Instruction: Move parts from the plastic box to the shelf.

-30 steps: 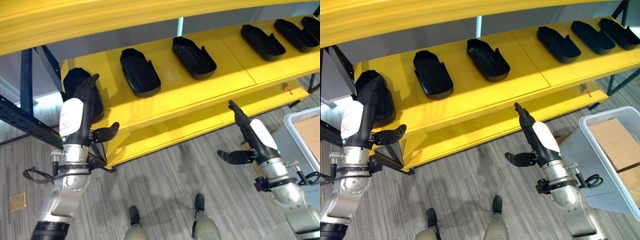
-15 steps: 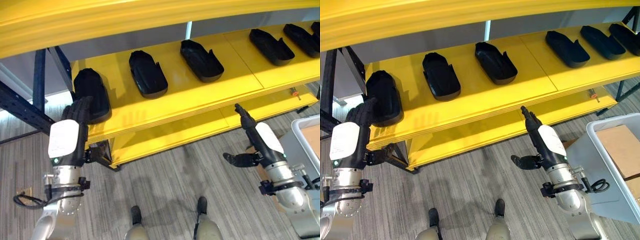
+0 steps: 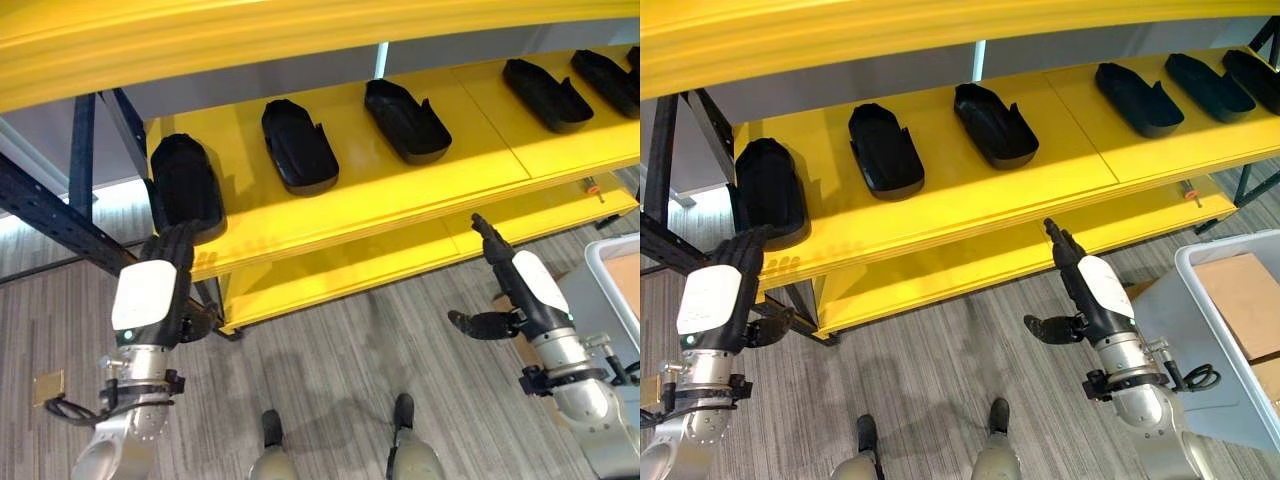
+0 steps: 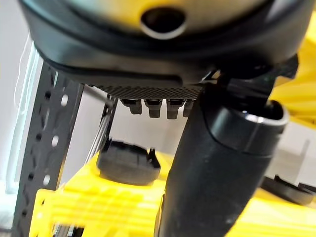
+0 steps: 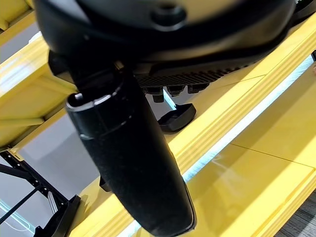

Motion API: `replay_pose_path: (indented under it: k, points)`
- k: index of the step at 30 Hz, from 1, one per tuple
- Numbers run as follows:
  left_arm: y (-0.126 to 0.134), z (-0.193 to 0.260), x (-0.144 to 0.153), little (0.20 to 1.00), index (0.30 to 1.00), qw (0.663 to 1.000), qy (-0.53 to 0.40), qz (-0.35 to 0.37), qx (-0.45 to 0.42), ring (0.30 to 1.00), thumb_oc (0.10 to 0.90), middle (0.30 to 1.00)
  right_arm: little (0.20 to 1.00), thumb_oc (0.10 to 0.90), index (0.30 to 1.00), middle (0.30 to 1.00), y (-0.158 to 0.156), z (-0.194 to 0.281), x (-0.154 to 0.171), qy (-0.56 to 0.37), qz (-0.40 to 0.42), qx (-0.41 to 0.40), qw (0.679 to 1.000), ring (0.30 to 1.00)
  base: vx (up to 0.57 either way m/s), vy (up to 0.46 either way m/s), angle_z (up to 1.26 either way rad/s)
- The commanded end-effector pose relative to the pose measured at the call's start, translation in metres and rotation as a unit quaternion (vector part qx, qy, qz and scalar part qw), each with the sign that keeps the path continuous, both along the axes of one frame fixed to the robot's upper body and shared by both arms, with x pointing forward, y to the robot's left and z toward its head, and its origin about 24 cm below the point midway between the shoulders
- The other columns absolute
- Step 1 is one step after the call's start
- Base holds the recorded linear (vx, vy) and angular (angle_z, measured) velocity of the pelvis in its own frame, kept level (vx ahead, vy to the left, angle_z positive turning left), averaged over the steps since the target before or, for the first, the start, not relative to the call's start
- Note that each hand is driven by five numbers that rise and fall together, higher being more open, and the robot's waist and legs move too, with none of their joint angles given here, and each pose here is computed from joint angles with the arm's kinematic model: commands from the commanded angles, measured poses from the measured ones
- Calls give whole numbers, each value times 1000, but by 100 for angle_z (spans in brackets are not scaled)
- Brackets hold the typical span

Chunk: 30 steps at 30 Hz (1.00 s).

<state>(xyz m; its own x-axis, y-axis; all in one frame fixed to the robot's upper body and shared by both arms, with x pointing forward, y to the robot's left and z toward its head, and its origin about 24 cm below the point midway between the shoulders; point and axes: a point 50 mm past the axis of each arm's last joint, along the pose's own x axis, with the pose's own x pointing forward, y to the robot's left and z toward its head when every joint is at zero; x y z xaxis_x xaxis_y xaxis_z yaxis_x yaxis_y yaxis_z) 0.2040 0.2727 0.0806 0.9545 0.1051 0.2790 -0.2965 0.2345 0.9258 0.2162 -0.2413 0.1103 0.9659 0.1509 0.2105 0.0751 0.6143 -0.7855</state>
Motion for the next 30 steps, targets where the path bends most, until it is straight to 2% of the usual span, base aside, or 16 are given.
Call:
replay_pose_path:
  k: [1,15,30]
  points:
    - [6,44,17,1000,1000,993,-106,0,52,1000,900,1000,1000,900,1000,1000,7,56,4,-161,10,-5,987,1000,0,0,0]
    - [1,9,36,1000,1000,999,-34,4,30,1000,900,1000,1000,900,1000,1000,11,59,9,-175,16,-2,985,1000,0,0,0]
    - [6,5,45,1000,1000,998,-37,33,36,1000,900,1000,1000,900,1000,1000,6,57,6,-177,-3,-5,984,1000,0,0,0]
